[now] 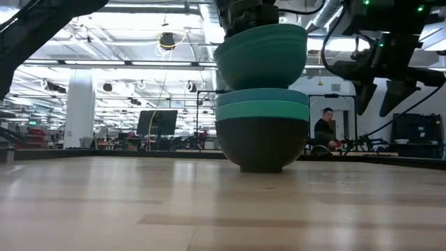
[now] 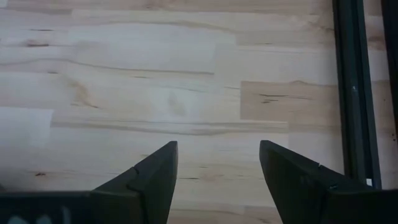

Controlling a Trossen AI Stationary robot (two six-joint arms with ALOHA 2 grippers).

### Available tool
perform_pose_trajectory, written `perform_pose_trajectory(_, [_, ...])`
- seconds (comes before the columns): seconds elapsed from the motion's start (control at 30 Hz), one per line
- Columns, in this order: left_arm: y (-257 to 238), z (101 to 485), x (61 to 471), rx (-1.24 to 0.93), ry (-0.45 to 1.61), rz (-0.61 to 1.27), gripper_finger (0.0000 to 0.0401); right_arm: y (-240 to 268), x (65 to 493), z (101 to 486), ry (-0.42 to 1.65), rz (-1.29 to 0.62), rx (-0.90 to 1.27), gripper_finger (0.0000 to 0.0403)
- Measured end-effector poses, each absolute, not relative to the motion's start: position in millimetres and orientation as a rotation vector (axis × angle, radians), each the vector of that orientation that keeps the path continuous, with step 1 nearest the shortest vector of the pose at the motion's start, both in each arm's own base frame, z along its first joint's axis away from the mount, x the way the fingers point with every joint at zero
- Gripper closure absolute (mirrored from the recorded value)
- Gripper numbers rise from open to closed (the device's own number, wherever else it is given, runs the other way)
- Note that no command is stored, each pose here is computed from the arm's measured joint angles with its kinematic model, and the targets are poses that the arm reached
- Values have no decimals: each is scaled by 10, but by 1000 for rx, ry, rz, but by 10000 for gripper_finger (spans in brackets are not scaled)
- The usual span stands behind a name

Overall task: Nest bowls inside each other
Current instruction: Stack the green bowl on top of the blue bowl

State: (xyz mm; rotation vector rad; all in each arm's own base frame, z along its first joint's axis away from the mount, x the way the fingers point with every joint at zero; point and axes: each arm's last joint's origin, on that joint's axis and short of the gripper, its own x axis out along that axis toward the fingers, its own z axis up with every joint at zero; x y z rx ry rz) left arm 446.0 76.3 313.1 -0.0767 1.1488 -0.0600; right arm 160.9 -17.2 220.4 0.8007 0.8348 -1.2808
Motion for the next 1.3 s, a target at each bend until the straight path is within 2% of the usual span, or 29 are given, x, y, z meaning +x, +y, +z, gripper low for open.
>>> perform_pose_trajectory(0.13, [770, 3067, 4517, -80, 1112, -72, 401, -168, 1608, 2204, 838, -1279, 800, 152])
perform_pose_trajectory(0.47, [774, 2843, 4502, -89, 1187, -84, 401, -166, 1608, 2203, 843, -1276, 805, 152])
perform_pose_trajectory(0.77, [791, 2553, 4400, -127, 1342, -74, 401, -165, 1608, 2202, 851, -1269, 801, 152])
perform_pose_trajectory(1.07, [728, 2719, 4566, -68, 1162, -57, 401, -163, 1608, 2201, 860, -1262, 799, 152])
perform_pose_trajectory(1.3, [733, 2699, 4507, -91, 1221, -67, 401, -162, 1608, 2201, 869, -1255, 794, 152])
